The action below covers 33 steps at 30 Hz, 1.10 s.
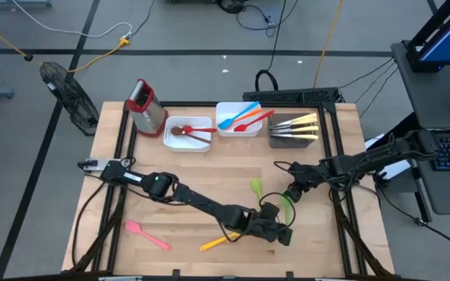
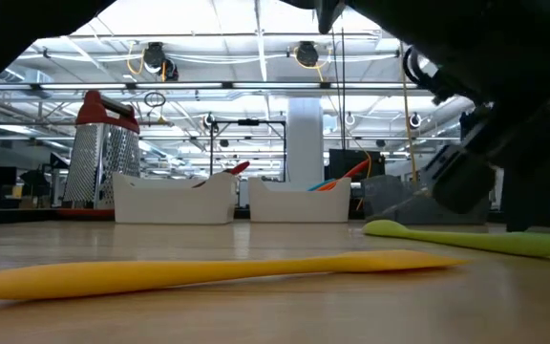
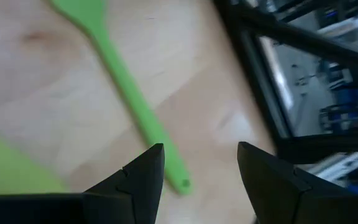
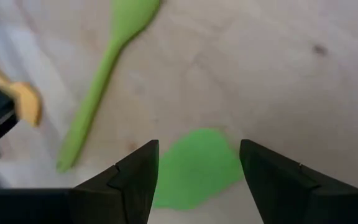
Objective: Pick & Place Kitchen Items
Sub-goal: Put the green spatula into the right white bin
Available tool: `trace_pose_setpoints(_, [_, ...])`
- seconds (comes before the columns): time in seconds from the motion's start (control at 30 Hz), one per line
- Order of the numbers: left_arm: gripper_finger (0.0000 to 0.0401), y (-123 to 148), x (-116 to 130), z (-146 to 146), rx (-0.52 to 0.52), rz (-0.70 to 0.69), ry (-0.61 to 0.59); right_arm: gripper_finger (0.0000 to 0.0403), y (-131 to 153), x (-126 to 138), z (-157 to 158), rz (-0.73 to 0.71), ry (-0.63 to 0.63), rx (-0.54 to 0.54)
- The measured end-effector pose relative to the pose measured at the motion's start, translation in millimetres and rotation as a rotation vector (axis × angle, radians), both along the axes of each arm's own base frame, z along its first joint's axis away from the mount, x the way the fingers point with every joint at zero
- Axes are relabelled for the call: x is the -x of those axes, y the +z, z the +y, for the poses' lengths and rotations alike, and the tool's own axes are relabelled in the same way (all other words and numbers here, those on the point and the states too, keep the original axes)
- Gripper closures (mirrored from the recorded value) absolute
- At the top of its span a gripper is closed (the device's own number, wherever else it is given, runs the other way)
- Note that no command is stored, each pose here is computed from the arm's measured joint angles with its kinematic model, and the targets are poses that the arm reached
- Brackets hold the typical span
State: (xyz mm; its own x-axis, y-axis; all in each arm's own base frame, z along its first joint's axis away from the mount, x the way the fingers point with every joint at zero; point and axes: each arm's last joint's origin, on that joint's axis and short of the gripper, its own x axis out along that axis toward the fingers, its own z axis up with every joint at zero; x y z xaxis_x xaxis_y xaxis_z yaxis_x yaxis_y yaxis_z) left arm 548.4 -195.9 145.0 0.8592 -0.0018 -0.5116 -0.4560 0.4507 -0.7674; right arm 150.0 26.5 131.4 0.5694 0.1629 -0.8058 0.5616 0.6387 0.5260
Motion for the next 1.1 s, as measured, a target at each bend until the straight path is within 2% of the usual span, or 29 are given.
trace_pose_setpoints(0.1, [0.0192,5.1,2.7,4.3,-0.012,0.04,0.002,0.0184,0.5,-0.4,0.7,-0.007,0.018,-0.004])
trace_pose_setpoints(0.23, [0.0192,26.4,6.5,8.9,-0.023,0.041,0.004,0.0184,2.0,-2.2,1.4,-0.033,0.038,-0.01])
trace_pose_setpoints(0.47, [0.0192,65.6,24.6,16.5,-0.15,0.116,0.004,0.0184,7.5,0.3,3.0,-0.083,0.165,-0.002])
trace_pose_setpoints(0.6, [0.0192,88.8,39.4,18.4,-0.207,0.165,0.01,0.0184,11.2,6.2,5.5,-0.077,0.245,-0.09])
trace_pose_setpoints(0.77, [0.0192,101.2,52.4,19.7,-0.247,0.225,0.019,0.0184,6.9,19.0,15.9,0.056,0.311,-0.184])
trace_pose_setpoints(0.9, [0.0192,109.1,56.0,22.1,-0.252,0.226,0.027,0.0184,6.5,21.9,26.6,0.089,0.284,-0.202])
trace_pose_setpoints(1.1, [0.0192,107.7,55.2,24.0,-0.255,0.232,0.029,0.0184,6.2,12.5,45.1,0.033,0.207,-0.23])
